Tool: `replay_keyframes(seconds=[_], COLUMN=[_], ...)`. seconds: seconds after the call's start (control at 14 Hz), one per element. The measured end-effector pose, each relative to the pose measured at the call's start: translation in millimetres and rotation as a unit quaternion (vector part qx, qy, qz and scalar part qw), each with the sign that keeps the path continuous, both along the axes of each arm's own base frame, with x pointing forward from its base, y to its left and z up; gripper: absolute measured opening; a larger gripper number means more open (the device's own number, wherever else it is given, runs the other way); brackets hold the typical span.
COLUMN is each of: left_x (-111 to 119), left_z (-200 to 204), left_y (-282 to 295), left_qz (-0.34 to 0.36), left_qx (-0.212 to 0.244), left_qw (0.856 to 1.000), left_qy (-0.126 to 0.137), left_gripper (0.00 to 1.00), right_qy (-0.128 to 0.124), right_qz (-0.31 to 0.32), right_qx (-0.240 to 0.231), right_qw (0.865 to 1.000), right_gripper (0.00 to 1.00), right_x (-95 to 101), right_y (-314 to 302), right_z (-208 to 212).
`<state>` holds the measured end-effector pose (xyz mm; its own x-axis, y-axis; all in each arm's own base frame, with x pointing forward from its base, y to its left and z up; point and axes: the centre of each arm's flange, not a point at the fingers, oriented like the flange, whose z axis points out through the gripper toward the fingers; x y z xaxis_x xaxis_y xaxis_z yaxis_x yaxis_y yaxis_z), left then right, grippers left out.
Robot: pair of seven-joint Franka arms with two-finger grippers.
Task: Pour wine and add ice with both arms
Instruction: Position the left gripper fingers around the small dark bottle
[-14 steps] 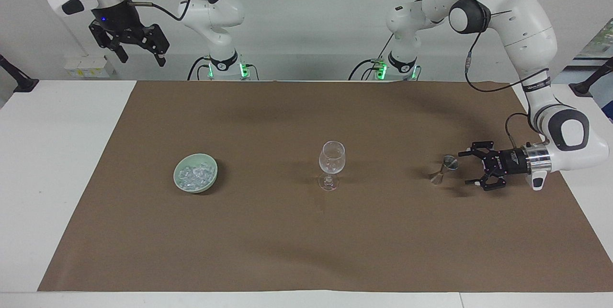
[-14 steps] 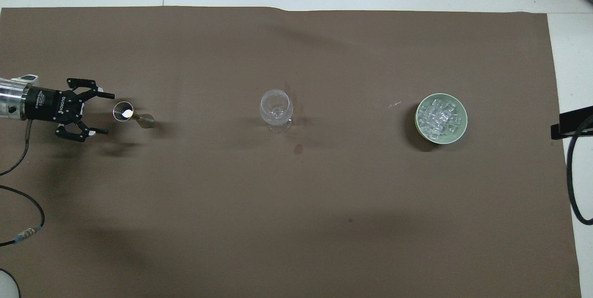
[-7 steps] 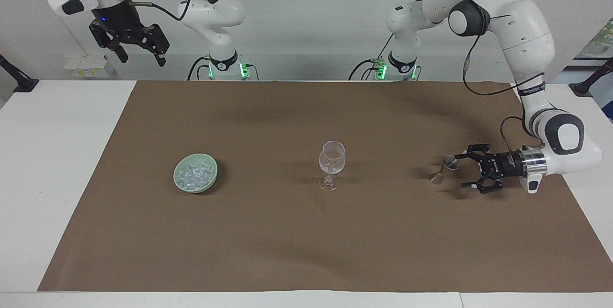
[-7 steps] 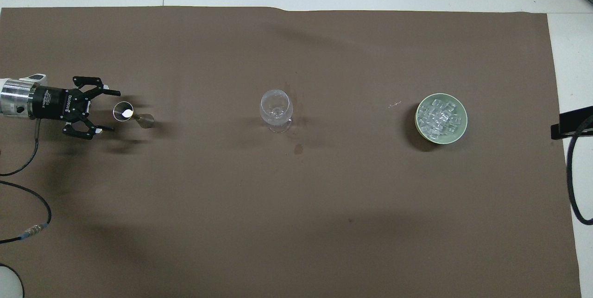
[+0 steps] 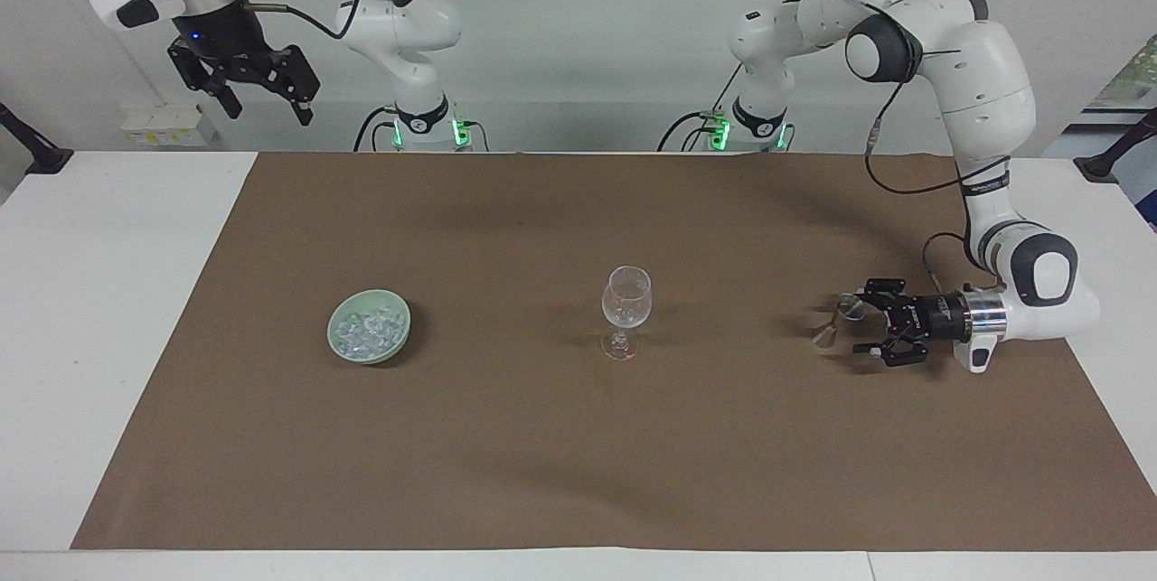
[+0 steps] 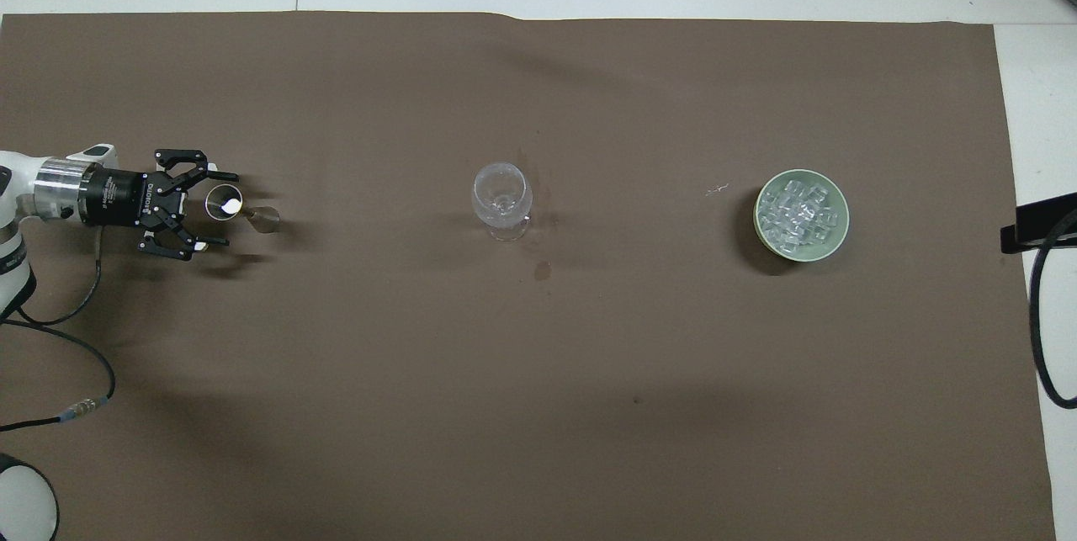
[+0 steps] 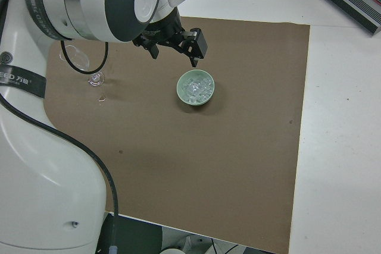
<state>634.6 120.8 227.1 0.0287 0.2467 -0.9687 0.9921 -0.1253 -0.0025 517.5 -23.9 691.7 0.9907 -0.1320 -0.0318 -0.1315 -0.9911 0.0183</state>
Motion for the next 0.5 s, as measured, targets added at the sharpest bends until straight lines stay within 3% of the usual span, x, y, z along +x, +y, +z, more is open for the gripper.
replay_keyframes(seconds=[0.5], left_x=[-3.0], left_z=[-2.5], left_y=[-6.2], left_qz=[-0.007], left_qx=[-0.033], left_qw=[0.999], left_qy=[-0.034], left_gripper=[1.0], right_qy=[0.0], right_qz=[0.0], right_qx=[0.0], right_qw=[1.0], right_gripper=[1.0], right_x=[0.0], right_y=[0.0], right_z=[0.0])
